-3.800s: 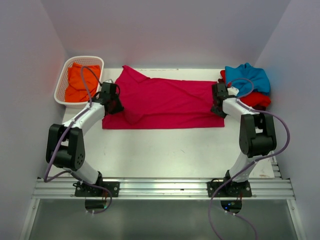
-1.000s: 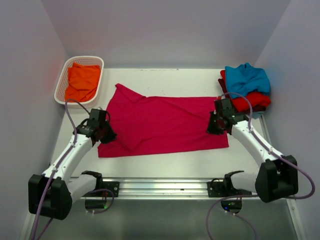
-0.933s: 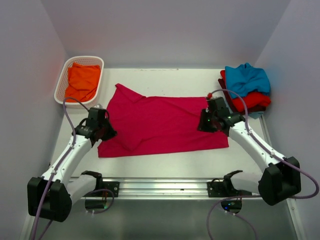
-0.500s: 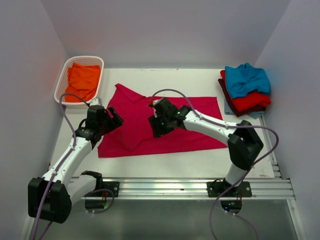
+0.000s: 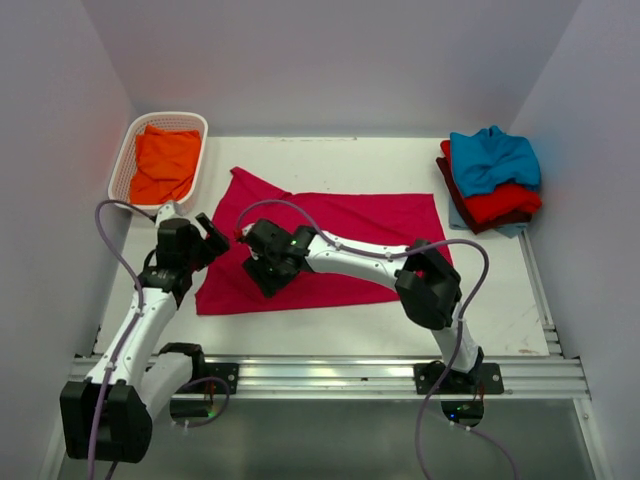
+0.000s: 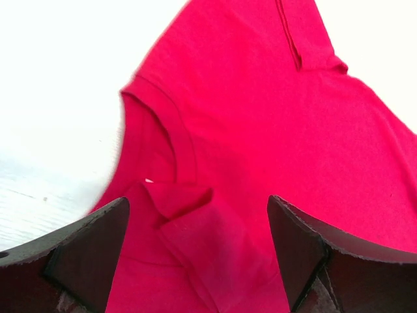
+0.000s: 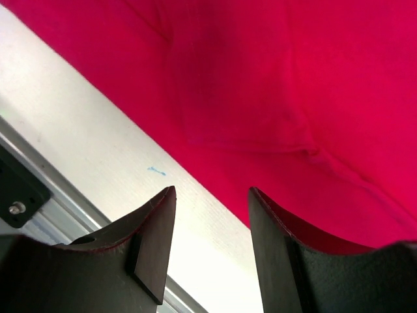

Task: Fold and stack the t-shirts
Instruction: Fold the flattened tshirt in 1/3 of the way

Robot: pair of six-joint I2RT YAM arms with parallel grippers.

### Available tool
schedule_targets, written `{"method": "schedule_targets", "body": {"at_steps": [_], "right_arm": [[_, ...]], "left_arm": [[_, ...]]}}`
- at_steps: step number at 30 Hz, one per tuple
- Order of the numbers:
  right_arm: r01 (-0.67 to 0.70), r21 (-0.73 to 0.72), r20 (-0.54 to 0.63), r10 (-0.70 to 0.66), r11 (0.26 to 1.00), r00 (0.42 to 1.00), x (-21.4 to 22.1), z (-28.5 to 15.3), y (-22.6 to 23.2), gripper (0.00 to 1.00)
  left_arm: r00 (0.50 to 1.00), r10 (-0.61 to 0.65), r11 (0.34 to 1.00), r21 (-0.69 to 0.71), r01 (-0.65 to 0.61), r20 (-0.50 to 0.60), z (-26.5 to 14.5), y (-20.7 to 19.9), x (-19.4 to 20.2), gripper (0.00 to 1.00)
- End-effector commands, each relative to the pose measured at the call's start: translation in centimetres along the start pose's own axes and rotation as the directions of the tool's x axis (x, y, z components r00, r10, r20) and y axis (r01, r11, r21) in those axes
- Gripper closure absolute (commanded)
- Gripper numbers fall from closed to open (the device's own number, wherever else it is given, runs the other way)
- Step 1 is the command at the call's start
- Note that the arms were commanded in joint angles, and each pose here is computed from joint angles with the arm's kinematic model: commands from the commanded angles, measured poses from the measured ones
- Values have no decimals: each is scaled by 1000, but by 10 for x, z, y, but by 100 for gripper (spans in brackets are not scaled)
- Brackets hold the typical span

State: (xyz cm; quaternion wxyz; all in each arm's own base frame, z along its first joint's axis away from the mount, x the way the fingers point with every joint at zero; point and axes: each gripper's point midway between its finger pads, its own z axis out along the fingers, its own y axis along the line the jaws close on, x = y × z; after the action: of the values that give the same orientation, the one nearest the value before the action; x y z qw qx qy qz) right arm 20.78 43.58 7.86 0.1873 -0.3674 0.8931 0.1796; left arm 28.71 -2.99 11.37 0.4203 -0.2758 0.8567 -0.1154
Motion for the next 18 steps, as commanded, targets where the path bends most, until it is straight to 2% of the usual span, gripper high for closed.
{"method": "schedule_targets", "body": {"at_steps": [1, 9, 18], "right_arm": [[20, 31, -9, -20, 999, 1000, -6, -1, 0, 48], [76, 46, -25, -75, 996, 997, -14, 14, 21, 49], [67, 63, -69, -63, 996, 996, -4, 30, 21, 52]], "left_arm": [[997, -18, 1000, 7, 18, 76, -6, 4, -21, 9], [995, -42, 998, 43, 38, 95, -12, -3, -32, 9], [993, -50, 998, 33, 46, 106, -16, -3, -36, 8]]}}
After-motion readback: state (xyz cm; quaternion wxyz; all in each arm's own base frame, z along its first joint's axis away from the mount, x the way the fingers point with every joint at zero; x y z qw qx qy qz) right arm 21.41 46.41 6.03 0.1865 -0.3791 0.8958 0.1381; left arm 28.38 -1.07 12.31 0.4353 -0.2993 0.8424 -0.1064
